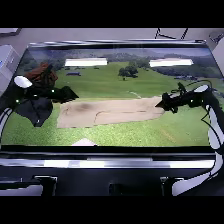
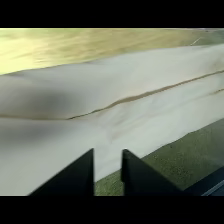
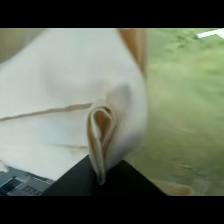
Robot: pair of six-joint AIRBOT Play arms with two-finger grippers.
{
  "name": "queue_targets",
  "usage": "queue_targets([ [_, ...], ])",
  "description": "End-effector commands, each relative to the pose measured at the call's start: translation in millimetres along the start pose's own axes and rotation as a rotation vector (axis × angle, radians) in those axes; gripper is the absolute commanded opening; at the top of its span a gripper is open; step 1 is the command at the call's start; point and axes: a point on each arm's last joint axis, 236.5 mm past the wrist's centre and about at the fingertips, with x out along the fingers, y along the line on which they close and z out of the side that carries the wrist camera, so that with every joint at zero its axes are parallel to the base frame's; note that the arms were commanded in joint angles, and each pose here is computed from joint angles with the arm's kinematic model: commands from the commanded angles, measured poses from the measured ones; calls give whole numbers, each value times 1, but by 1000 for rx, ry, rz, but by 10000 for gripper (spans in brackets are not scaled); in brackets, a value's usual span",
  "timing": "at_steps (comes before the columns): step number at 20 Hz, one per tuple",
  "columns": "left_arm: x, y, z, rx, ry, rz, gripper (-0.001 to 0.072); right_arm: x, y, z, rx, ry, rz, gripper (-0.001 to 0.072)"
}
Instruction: Fold the clothes and pants, and hang the long-sleeved shirts on hangers.
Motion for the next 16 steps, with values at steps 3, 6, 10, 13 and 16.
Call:
queue_targets([
  [3, 98, -64, -18, 46, -29, -30, 44, -61, 106, -34, -215, -65, 115, 43],
  [6, 152, -90, -62, -89, 88, -106, 44, -86, 162, -63, -326, -125, 129, 43],
  [10, 200, -121, -107, -211, 178, -186, 40, -116, 220, -104, -437, -204, 170, 43],
  [13, 234, -157, -126, -350, 143, -251, 32, -130, 249, -134, -486, -225, 202, 43],
  [16, 260, -214, -139, -449, 113, -360, 33, -131, 255, -148, -529, -227, 185, 43],
])
